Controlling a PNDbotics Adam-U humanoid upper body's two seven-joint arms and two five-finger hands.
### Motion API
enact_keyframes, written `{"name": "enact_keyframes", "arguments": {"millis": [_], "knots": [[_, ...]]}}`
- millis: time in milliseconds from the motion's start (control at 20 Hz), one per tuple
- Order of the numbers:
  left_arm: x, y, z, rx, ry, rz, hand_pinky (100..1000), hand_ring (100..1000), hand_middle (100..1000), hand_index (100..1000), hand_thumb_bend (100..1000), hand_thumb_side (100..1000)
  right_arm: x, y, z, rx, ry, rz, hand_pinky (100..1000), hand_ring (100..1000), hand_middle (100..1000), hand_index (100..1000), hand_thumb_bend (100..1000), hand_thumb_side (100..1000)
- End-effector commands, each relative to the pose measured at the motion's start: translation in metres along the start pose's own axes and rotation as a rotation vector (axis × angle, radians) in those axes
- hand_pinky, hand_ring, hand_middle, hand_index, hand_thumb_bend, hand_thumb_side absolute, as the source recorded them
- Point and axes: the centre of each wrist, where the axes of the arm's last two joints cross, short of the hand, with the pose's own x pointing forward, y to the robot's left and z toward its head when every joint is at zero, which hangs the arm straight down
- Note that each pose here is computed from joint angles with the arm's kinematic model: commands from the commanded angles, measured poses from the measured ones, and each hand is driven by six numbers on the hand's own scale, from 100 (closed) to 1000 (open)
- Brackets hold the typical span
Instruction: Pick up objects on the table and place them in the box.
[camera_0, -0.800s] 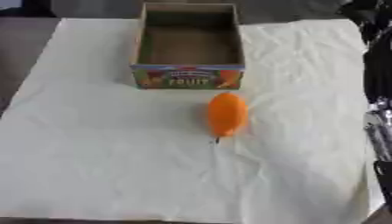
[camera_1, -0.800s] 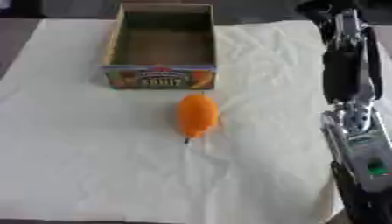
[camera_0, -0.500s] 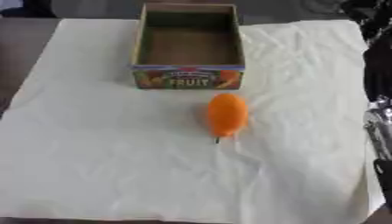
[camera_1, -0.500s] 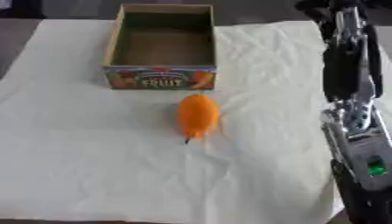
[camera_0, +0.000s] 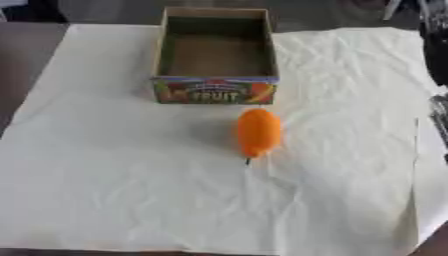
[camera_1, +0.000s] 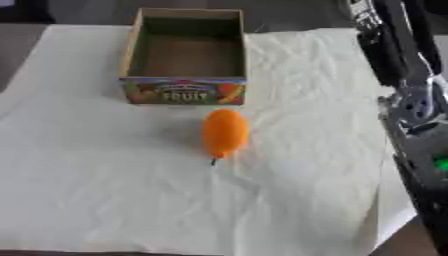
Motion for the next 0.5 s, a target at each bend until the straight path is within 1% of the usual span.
{"name": "enact_keyframes", "arguments": {"millis": [50,250,500], "knots": [[0.006,0.002,-0.004,-0.019,-0.027,-0.015,318,393,633,624,100,757,0.012,-0.015,-0.013,0.107,-0.070,0.137,899,1000,791,939,100,1000],[0.006,0.002,-0.004,-0.023,-0.026,-0.017,318,393,633,623,100,757,0.020,-0.020,-0.024,0.221,-0.112,0.235,896,1000,809,950,100,1000],[0.005,0.002,-0.004,-0.028,-0.025,-0.018,317,393,633,623,100,756,0.029,-0.021,-0.035,0.342,-0.143,0.334,904,1000,791,956,100,1000]]}}
